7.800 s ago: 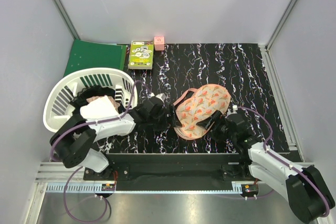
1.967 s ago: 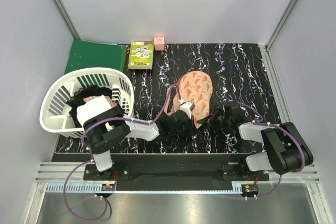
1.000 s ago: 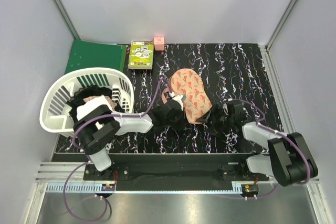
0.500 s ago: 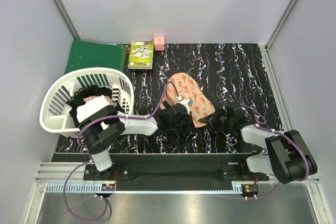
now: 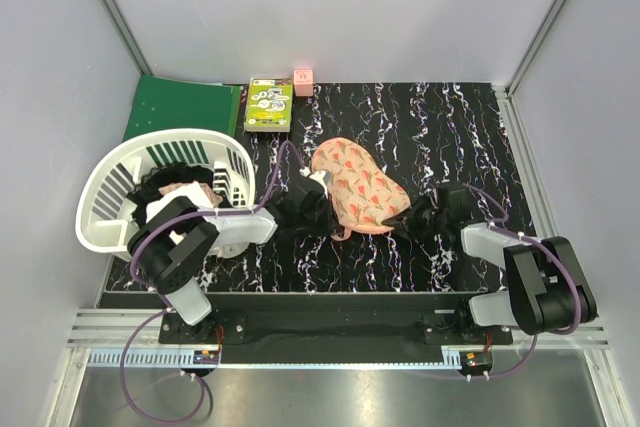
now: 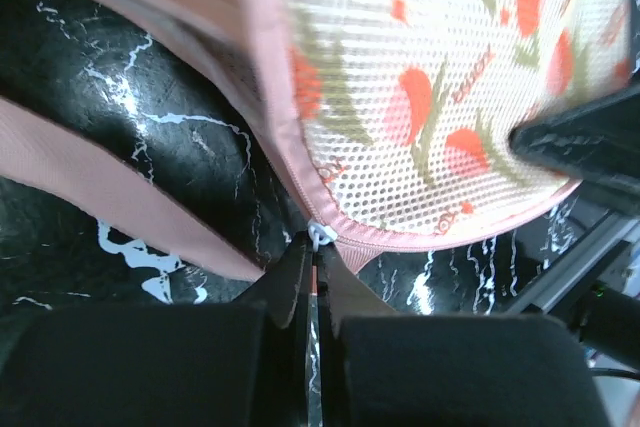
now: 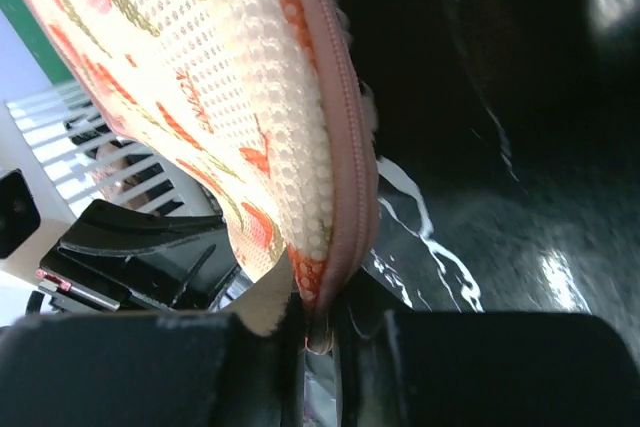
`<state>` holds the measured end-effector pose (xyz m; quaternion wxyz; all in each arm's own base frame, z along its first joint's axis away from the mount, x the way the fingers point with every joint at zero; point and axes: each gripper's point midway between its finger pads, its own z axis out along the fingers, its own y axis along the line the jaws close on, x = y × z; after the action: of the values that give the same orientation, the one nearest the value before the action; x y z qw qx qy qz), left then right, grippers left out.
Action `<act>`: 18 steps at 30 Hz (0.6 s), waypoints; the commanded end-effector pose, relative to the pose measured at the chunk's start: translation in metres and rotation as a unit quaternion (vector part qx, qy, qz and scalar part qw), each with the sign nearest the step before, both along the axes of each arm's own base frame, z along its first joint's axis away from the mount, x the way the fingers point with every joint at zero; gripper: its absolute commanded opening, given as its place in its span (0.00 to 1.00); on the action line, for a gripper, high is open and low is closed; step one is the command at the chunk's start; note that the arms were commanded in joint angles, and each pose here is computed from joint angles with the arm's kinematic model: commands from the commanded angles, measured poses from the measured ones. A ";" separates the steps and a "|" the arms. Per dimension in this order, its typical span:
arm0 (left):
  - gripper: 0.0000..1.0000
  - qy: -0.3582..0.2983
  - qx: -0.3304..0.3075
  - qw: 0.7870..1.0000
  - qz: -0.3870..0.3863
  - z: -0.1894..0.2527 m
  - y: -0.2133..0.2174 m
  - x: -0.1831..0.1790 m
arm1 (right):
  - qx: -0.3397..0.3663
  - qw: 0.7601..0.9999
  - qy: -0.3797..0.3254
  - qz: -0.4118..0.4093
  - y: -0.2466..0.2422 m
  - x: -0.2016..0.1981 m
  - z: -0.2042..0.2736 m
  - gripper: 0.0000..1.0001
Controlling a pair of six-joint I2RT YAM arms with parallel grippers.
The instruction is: Place the bra in the laundry bag and zip it closed
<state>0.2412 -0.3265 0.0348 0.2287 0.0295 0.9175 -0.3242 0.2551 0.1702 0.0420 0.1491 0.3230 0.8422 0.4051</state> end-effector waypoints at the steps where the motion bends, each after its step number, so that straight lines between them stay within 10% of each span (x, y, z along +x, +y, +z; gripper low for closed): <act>1: 0.00 -0.028 -0.006 0.999 -0.046 0.021 -0.012 -0.005 | -0.055 0.996 -0.046 0.051 -0.007 0.031 0.011 0.18; 9: 0.00 -0.010 -0.083 0.995 -0.054 0.046 -0.066 -0.009 | -0.113 0.989 -0.008 0.098 -0.013 0.019 -0.001 0.83; 18: 0.00 0.003 -0.096 0.994 -0.044 0.045 -0.089 -0.003 | -0.056 0.998 -0.018 0.015 -0.009 -0.022 0.022 0.89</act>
<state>0.2306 -0.3900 0.0550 0.2021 0.0487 0.9010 -0.3807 0.2454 0.1560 0.0546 0.1656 0.2489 0.8917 0.3399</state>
